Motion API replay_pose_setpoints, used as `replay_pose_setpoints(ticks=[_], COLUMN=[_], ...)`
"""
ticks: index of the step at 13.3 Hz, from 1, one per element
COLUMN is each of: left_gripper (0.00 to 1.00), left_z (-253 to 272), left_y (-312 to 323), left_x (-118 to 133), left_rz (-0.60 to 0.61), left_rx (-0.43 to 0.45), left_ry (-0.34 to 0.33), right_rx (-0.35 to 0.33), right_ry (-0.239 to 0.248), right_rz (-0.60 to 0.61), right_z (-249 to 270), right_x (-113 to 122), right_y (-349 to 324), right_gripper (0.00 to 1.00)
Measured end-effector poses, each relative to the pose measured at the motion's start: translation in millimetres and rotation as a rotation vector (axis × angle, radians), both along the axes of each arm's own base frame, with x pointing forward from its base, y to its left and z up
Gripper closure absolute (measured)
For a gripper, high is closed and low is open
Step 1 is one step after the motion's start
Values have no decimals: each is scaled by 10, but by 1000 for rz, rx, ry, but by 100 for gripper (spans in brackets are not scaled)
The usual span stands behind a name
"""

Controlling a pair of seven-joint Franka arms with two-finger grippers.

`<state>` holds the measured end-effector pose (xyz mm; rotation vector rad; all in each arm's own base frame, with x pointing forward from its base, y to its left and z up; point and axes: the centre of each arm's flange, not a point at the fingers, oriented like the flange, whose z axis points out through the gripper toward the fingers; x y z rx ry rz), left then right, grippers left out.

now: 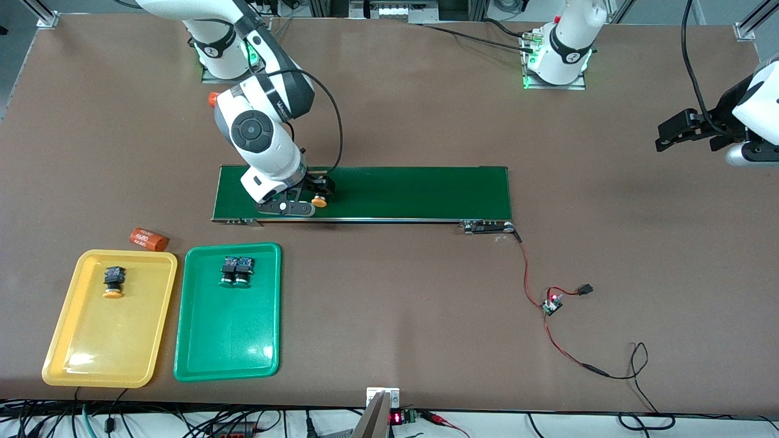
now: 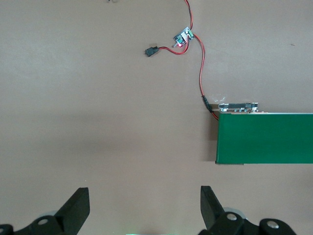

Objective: Sort buttons by color to trays
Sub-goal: 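Move the right gripper to the second yellow button on the belt, then grasp the second yellow button with the right gripper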

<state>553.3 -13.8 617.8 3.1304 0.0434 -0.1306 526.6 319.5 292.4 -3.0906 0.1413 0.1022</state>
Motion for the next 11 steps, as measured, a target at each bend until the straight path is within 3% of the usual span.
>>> replay_pose_setpoints(ticks=[6,8,10,11], left_gripper=[0,0,0,0], left_z=[1,1,1,1], left_y=[-7,-3,-2,-1], left_x=[-1,-1,-1,-1], left_rz=[-1,0,0,0], left_rx=[0,0,0,0], left_ry=[0,0,0,0], right_rx=[-8,-17,-26,-29], right_ry=[32,50,63,66], right_rz=[-21,-20,-18,-14], right_z=[-323,-423,-499,-520], right_x=[-31,-71,-107,-112], right_y=[6,-13,-50,-76], right_gripper=[0,8,30,30])
